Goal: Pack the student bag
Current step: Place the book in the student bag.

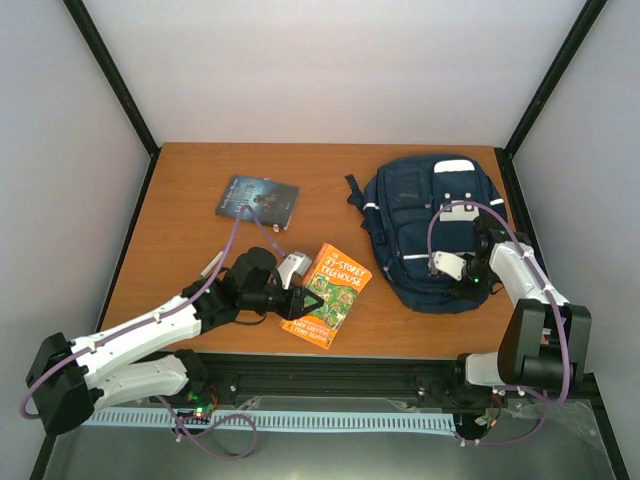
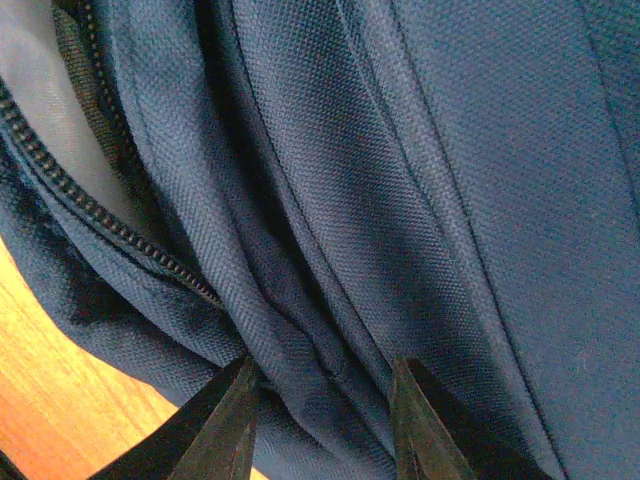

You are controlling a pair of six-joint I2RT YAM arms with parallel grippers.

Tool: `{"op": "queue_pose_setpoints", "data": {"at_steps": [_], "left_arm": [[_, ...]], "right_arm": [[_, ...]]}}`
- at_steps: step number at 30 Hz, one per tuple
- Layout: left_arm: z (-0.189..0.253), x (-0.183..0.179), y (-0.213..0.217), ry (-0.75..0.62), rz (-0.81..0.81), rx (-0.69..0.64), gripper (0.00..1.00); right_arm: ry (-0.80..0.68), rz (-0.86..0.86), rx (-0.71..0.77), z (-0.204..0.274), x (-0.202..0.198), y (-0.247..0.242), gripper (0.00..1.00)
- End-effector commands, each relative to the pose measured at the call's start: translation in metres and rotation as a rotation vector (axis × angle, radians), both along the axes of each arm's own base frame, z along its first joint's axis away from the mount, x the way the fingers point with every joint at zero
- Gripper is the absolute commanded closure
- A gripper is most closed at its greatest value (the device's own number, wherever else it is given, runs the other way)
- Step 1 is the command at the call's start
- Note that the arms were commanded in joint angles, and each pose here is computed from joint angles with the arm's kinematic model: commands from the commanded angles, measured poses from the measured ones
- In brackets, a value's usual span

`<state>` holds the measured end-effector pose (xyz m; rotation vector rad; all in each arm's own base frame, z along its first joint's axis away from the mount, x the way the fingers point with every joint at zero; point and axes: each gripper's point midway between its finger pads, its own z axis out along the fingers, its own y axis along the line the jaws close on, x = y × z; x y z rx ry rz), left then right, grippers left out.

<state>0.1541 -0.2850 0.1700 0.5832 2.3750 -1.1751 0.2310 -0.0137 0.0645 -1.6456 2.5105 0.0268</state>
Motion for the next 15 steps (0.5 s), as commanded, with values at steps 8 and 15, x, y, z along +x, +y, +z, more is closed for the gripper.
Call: {"op": "queue_pose_setpoints", "data": {"at_steps": [8, 15], "left_arm": [[0.026, 0.006, -0.007, -0.057, 0.014, -0.094, 0.99], [0.025, 0.009, -0.014, -0.04, 0.009, -0.11, 0.99]], "right_arm": [[-0.144, -0.087, 0.025, 0.023, 0.038, 0.0, 0.97], [-0.333, -0.072, 0.102, 0.104, 0.05, 0.029, 0.97]]}}
